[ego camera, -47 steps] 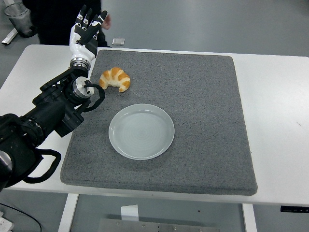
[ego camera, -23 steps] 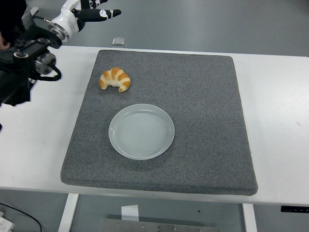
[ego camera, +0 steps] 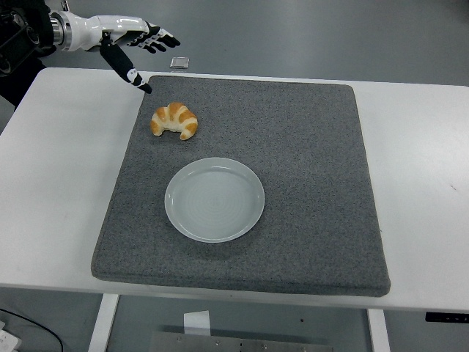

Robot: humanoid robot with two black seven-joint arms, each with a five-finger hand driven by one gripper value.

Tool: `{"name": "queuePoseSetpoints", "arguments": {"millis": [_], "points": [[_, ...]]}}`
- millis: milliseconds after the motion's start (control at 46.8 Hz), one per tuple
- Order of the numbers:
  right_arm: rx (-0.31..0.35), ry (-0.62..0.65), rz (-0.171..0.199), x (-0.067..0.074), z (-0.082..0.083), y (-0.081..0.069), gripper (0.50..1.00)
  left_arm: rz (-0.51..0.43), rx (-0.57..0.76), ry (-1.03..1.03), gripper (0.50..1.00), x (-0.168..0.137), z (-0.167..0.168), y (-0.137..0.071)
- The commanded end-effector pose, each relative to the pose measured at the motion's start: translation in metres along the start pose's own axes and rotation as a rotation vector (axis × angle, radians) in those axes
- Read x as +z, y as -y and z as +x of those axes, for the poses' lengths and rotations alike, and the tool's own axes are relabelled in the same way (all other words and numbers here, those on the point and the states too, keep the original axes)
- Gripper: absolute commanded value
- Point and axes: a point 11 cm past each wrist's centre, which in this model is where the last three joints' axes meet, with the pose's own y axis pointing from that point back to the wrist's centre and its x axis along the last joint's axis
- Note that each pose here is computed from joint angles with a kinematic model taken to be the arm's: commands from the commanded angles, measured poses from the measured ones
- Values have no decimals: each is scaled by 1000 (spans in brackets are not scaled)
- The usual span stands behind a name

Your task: Place the bread on the plate

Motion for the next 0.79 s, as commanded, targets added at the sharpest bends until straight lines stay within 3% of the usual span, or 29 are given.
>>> {"name": "queuePoseSetpoints", "arguments": {"millis": [0, 192, 321, 470, 769], "points": [[-1, 0, 0, 0, -1, 0, 932, 60, -48, 99, 986, -7, -7, 2], [-3, 2, 0, 0, -1, 0, 932, 45, 16, 240, 981, 4, -6, 14], [-1, 1, 0, 0, 0, 0, 932, -1, -15, 272, 988, 26, -20, 40], [-1, 1, 0, 0, 0, 0, 932, 4, -56, 326, 992, 32, -34, 53], [-1, 0, -2, 1, 0, 0, 932, 58, -63, 414, 994, 21, -37, 56]]}}
